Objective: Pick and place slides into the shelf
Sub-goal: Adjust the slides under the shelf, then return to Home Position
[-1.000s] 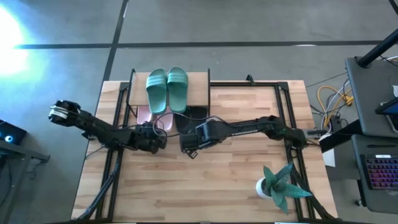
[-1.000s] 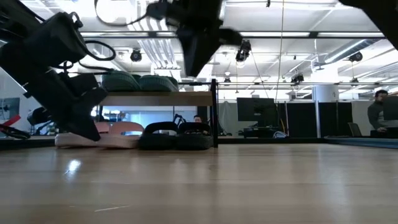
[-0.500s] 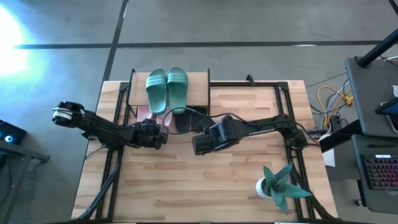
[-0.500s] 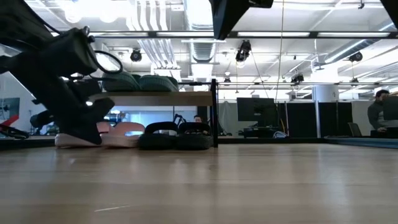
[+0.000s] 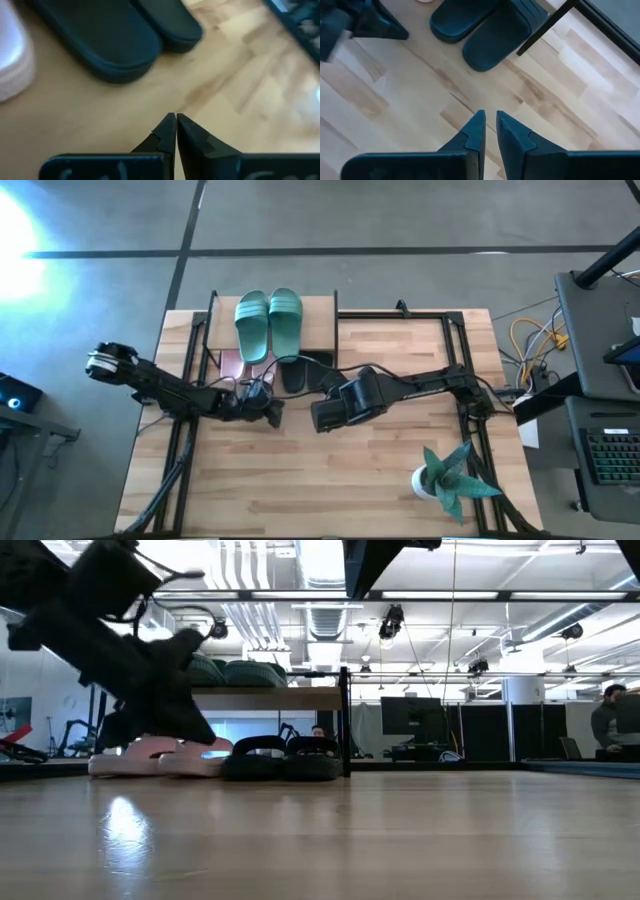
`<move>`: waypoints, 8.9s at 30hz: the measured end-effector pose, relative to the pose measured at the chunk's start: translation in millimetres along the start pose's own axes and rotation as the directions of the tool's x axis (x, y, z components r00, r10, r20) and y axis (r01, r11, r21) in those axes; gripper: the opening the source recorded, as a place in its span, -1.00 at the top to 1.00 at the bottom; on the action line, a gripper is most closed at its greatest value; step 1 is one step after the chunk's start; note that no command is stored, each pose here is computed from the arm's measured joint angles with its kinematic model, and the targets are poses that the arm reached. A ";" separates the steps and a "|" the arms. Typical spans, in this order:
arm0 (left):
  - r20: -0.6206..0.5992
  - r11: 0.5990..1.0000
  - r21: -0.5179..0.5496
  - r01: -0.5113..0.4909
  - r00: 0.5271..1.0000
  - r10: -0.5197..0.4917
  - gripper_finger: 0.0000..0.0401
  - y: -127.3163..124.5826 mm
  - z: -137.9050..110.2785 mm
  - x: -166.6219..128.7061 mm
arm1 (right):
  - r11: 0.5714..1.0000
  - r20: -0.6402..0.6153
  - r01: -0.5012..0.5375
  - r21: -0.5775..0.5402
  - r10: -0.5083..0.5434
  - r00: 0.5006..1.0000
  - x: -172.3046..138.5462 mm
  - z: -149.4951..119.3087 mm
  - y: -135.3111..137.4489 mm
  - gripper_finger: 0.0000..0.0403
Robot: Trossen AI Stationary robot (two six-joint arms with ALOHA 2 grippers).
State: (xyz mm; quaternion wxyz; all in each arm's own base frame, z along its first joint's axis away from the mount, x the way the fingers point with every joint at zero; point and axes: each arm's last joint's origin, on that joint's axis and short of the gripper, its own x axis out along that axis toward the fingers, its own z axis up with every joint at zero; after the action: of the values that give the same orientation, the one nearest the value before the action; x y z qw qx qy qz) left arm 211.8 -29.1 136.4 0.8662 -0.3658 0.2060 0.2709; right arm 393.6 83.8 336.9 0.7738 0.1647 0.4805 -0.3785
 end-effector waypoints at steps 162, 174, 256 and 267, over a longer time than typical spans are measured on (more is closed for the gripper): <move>0.224 0.673 0.086 0.735 0.644 -0.732 1.00 -28.6 60.1 -133.2 | 0.992 0.267 -0.083 -0.100 0.107 0.958 -33.5 -69.2 -188.7 0.81; 0.268 0.586 0.331 0.740 0.522 -0.810 1.00 -27.3 70.6 -150.3 | 0.936 0.466 -0.349 0.033 0.295 0.834 -88.6 -91.7 -262.7 0.81; 0.089 0.746 0.402 0.531 0.788 -0.609 1.00 63.9 25.8 -81.9 | 0.682 0.788 -0.685 -0.256 0.558 0.261 106.1 -200.6 -262.1 0.81; 0.033 0.783 0.391 0.483 0.843 -0.537 1.00 72.3 19.0 -74.7 | 0.676 0.796 -0.690 -0.260 0.554 0.242 103.8 -201.1 -263.9 0.81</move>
State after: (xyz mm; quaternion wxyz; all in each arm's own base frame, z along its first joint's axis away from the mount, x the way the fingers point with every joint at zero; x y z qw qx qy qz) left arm 112.5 3.6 152.4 0.9721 -0.2189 0.0837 0.0080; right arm 99.0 -10.2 178.2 0.9717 0.1971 -0.0798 -0.1027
